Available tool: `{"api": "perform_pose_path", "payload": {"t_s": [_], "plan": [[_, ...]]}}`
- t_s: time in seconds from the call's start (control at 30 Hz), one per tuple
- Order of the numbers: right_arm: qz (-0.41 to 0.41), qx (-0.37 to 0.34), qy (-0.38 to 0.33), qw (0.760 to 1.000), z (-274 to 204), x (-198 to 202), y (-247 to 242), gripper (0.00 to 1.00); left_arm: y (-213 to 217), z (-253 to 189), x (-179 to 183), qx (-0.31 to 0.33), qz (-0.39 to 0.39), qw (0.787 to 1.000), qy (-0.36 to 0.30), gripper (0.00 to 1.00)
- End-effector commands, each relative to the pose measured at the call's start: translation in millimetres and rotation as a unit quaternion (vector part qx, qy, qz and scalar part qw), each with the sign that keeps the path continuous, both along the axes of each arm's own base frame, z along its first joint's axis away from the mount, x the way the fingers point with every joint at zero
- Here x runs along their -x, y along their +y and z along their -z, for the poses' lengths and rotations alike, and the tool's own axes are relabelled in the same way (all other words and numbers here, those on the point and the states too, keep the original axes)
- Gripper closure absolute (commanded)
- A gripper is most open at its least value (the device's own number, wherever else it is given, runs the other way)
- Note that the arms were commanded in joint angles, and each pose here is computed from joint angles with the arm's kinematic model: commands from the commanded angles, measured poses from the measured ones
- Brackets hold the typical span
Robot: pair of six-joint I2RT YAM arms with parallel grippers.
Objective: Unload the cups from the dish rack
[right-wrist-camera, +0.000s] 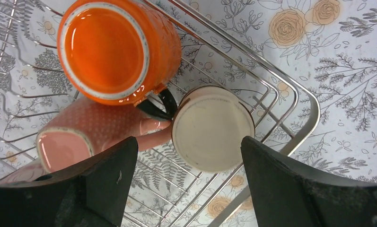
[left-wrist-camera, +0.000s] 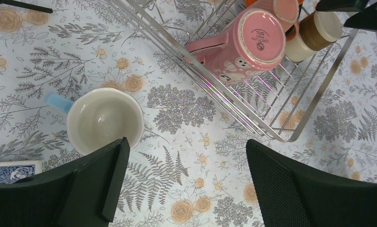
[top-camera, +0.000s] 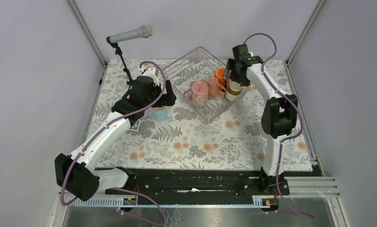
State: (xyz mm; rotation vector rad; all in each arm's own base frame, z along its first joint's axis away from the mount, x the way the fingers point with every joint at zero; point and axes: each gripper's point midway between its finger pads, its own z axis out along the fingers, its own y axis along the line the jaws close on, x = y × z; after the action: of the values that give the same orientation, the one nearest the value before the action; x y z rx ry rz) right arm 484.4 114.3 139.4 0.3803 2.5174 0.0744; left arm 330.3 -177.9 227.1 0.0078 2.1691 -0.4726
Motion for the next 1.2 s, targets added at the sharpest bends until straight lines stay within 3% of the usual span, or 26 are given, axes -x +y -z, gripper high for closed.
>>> {"api": "perform_pose_path", "payload": {"t_s": [0.0, 0.27, 0.97, 1.17], "plan": [[0.001, -0.007, -0.006, 1.000, -13, -10, -3, 0.13, -5, -29, 0, 0.024, 0.015, 0.998, -0.048, 0.01], [0.018, -0.022, 0.005, 1.000, -2, -9, -13, 0.05, -11, -34, -2, 0.035, 0.024, 0.998, -0.048, 0.01], [0.017, -0.042, 0.055, 0.997, 45, -5, -12, 0.18, -13, -32, -5, 0.036, 0.022, 0.998, -0.041, 0.01], [0.009, -0.042, 0.059, 0.997, 47, 0, -12, 0.16, -15, -28, -7, 0.038, 0.020, 0.998, -0.037, 0.01]]}}
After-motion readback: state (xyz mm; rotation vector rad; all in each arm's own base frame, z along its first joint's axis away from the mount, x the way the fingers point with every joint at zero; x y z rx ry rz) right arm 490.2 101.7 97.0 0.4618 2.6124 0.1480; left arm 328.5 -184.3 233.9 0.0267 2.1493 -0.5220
